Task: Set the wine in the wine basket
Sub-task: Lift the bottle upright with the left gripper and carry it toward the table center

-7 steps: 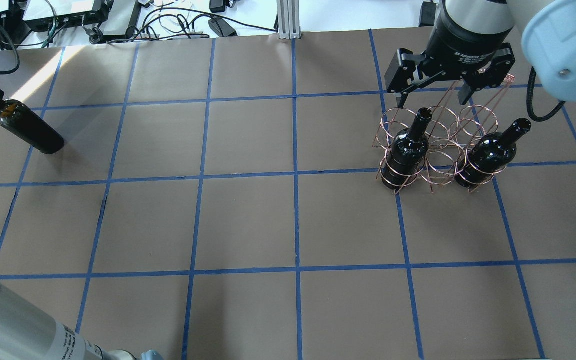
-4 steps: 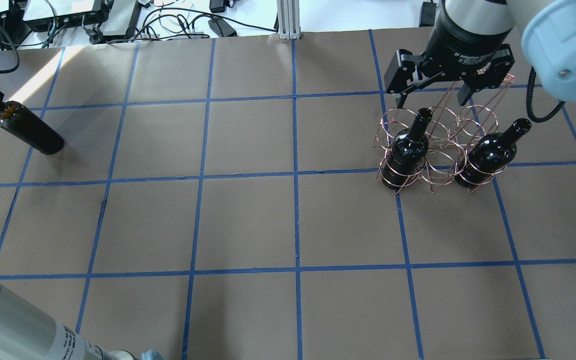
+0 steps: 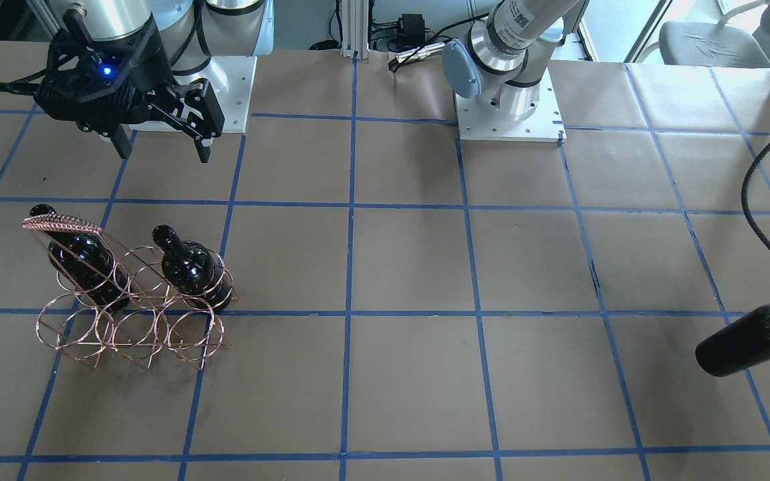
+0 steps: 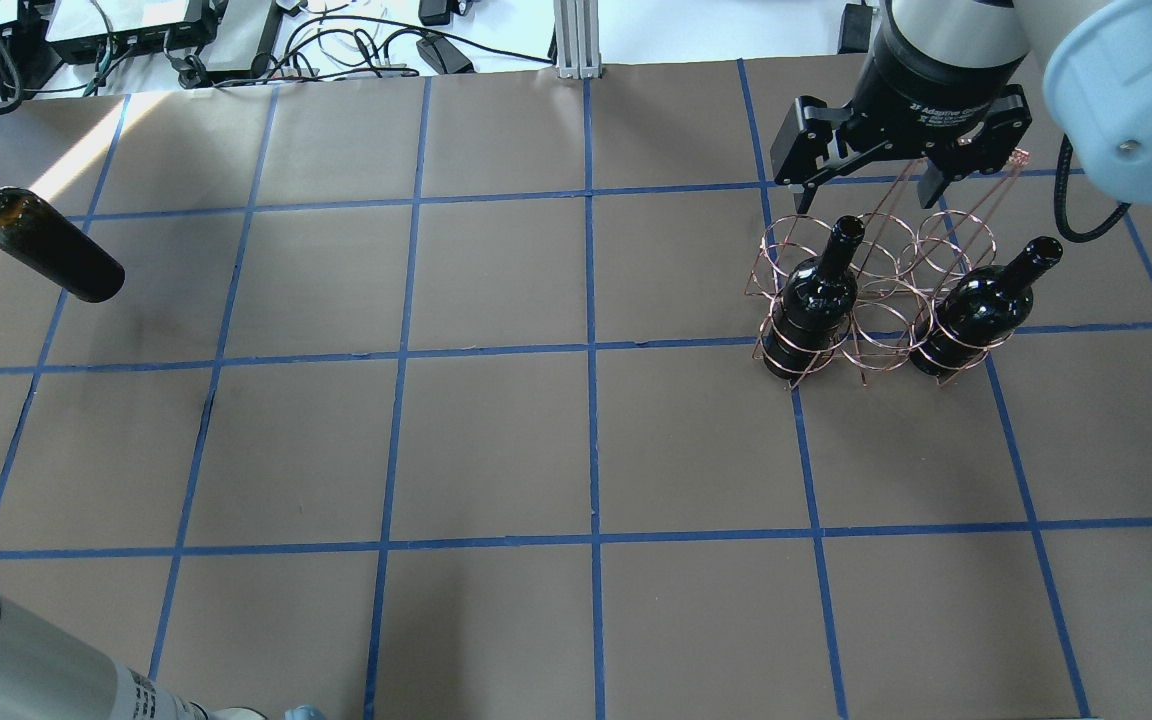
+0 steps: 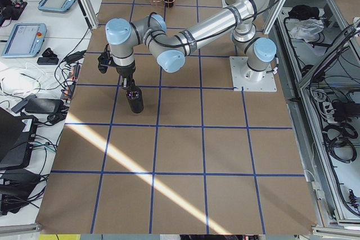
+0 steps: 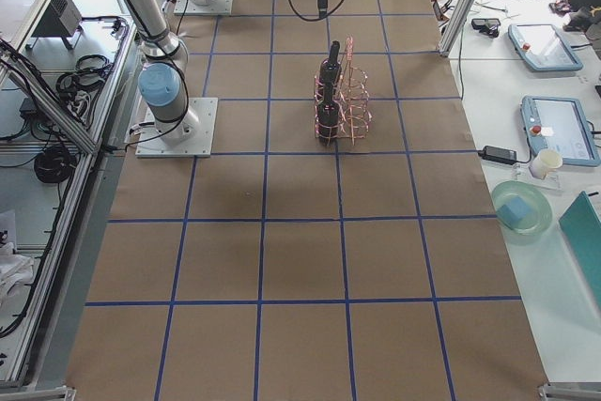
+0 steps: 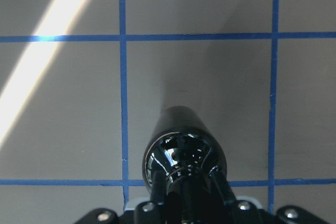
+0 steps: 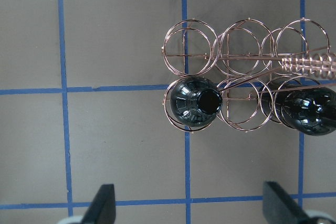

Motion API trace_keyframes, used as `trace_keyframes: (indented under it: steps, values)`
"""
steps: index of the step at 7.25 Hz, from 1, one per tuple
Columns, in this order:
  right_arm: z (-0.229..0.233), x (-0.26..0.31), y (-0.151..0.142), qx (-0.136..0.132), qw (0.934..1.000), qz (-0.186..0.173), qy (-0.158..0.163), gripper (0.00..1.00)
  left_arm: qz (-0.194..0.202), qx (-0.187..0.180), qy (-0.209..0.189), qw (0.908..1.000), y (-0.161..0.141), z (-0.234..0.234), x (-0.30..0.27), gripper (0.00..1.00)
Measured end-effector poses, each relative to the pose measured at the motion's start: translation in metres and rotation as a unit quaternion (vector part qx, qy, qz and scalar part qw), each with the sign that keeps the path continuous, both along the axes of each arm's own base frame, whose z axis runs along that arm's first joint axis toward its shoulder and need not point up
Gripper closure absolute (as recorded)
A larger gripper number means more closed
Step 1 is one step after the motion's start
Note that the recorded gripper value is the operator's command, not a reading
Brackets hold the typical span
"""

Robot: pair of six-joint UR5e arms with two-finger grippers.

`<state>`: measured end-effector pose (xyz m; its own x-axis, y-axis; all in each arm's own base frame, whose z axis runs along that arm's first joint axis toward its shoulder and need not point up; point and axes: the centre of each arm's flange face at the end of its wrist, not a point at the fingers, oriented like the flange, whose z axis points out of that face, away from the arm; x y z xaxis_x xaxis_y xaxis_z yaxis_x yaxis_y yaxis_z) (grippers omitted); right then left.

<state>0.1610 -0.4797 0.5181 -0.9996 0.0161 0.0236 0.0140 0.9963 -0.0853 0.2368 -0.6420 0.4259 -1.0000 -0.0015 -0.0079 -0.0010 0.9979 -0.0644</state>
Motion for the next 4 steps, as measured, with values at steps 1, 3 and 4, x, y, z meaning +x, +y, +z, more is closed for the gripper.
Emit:
trace_keyframes:
  steps: [1, 3, 4]
  values:
    - [0.000, 0.000, 0.000, 0.000, 1.0000, 0.001, 0.000, 0.00, -0.002, 0.013, 0.007, 0.9999, 0.006, 0.003, -0.033, 0.95]
    - [0.000, 0.000, 0.000, -0.001, 1.0000, 0.005, 0.000, 0.00, 0.023, 0.039, 0.019, 0.9988, 0.035, -0.002, -0.097, 1.00]
    - [0.000, 0.000, 0.000, -0.001, 1.0000, 0.005, 0.001, 0.00, 0.048, 0.043, 0.020, 0.9977, 0.053, 0.002, -0.139, 1.00]
